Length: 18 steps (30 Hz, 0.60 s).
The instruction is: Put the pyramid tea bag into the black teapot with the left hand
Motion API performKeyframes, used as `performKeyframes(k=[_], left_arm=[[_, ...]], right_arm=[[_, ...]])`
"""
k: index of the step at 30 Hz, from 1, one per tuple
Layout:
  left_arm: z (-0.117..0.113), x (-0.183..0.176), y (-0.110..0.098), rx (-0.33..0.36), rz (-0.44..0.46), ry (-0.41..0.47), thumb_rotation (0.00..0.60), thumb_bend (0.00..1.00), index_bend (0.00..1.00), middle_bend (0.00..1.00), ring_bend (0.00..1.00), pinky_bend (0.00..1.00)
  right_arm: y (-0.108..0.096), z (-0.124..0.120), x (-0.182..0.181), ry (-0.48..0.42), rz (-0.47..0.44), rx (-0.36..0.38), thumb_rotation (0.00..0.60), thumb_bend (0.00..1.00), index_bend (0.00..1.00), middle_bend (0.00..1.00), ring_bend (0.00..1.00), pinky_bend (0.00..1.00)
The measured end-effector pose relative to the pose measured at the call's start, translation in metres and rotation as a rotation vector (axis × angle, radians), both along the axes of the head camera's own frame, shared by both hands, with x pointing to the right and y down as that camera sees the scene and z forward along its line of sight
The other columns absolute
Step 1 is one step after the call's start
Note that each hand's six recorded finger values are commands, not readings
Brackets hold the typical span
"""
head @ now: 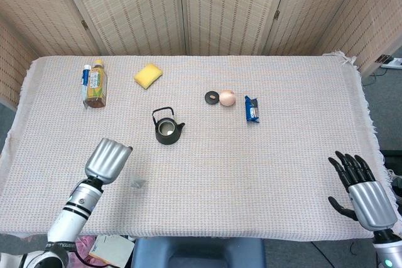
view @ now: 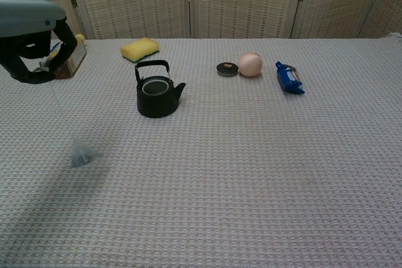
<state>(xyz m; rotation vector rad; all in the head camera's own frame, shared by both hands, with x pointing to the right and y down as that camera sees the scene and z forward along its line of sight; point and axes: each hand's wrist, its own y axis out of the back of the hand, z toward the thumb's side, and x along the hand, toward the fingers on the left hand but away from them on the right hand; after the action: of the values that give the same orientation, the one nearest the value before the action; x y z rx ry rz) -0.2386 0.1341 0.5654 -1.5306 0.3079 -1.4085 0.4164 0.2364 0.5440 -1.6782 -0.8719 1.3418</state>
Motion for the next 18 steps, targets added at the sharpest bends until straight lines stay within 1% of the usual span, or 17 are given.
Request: performKeyframes(k=[4, 9, 14, 18], left_arm=[[-0.009, 0.013, -0.010, 0.021, 0.014, -0.017, 0.600, 0.53, 0.72, 1.00, 0.92, 0.92], [-0.026, 0.033, -0.022, 0.072, 0.044, -0.038, 0.600, 0.53, 0.72, 1.00, 0.92, 0.92], [-0.042, 0.052, -0.033, 0.120, 0.057, -0.044, 0.600, 0.53, 0.72, 1.00, 0.92, 0.92], [-0.049, 0.064, -0.040, 0.136, 0.062, -0.039, 0.600, 0.53, 0.72, 1.00, 0.92, 0.92]], right_arm=[[-0.001, 0.001, 0.002, 0.003, 0.005, -0.005, 0.600, 0.18, 0.00, 0.00, 0.00, 0.00], [-0.002, 0.003, 0.003, 0.006, 0.012, -0.009, 0.600, 0.18, 0.00, 0.00, 0.00, 0.00], [-0.004, 0.003, 0.004, 0.009, 0.020, -0.010, 0.600, 0.18, 0.00, 0.00, 0.00, 0.00], [-0.004, 0.005, 0.005, 0.012, 0.027, -0.016, 0.600, 0.18, 0.00, 0.00, 0.00, 0.00]])
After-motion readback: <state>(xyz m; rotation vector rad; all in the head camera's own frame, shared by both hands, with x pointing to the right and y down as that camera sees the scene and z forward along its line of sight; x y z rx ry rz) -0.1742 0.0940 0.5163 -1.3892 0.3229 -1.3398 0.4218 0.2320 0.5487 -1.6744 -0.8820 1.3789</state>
